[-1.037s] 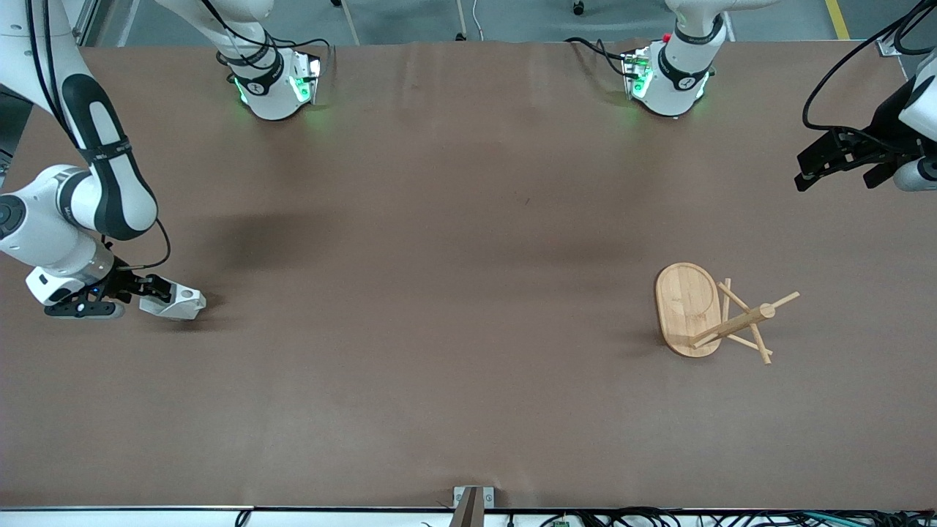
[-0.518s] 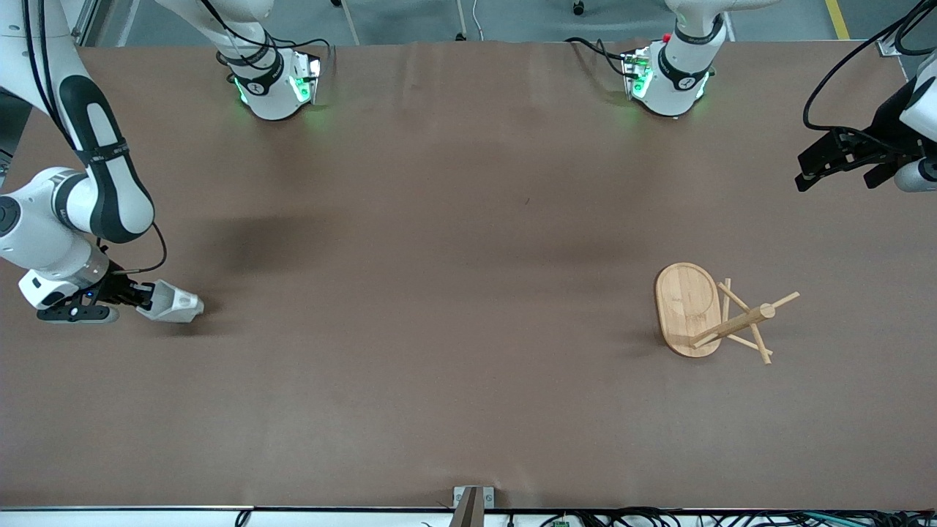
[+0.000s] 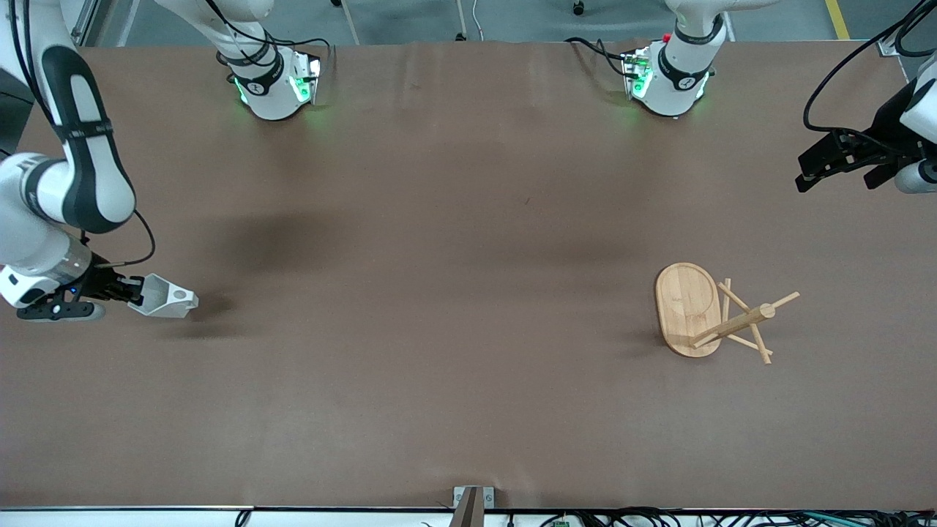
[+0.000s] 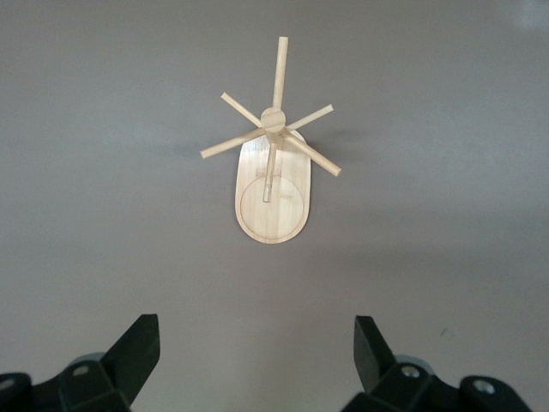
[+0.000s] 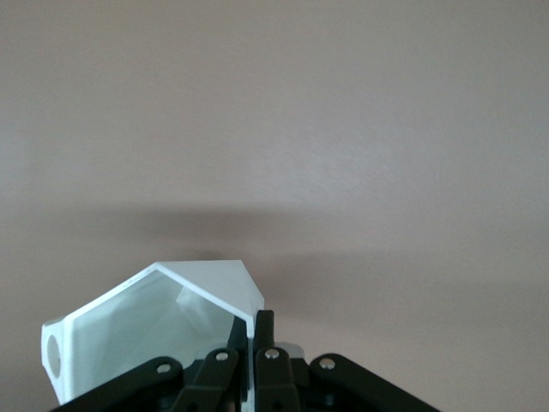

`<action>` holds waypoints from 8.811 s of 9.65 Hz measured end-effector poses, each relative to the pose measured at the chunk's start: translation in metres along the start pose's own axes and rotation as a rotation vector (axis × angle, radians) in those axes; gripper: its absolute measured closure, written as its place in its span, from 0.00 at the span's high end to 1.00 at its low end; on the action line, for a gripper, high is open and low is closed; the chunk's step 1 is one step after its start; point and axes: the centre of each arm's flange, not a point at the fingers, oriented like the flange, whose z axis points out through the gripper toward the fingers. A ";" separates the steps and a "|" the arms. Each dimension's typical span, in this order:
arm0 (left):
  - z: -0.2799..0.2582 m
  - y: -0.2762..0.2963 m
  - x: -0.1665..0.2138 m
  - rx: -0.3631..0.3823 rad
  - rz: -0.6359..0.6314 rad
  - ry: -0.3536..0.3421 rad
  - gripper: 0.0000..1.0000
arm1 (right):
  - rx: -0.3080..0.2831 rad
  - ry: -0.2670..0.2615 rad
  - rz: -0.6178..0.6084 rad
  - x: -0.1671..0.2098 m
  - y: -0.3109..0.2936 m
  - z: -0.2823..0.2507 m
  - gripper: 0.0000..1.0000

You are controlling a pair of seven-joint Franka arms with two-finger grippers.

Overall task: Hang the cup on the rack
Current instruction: 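Lift the white cup with the right gripper toward the table middle, then hold the cup with the right gripper while the left gripper grasps it, then open the right gripper while the left gripper carries the cup away, then move the cup with the left gripper over the wooden rack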

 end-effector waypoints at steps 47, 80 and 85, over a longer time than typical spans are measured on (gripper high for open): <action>0.008 0.411 -0.148 -0.447 1.022 0.261 0.93 | 1.378 -0.389 -0.116 -0.026 -0.451 -0.155 0.04; 0.097 0.163 0.048 -0.263 0.309 0.151 0.78 | 0.005 -0.040 -0.031 0.007 -0.082 -0.298 1.00; 0.149 0.082 0.056 -0.135 0.171 0.042 0.78 | 0.008 -0.071 0.029 -0.003 -0.096 -0.296 1.00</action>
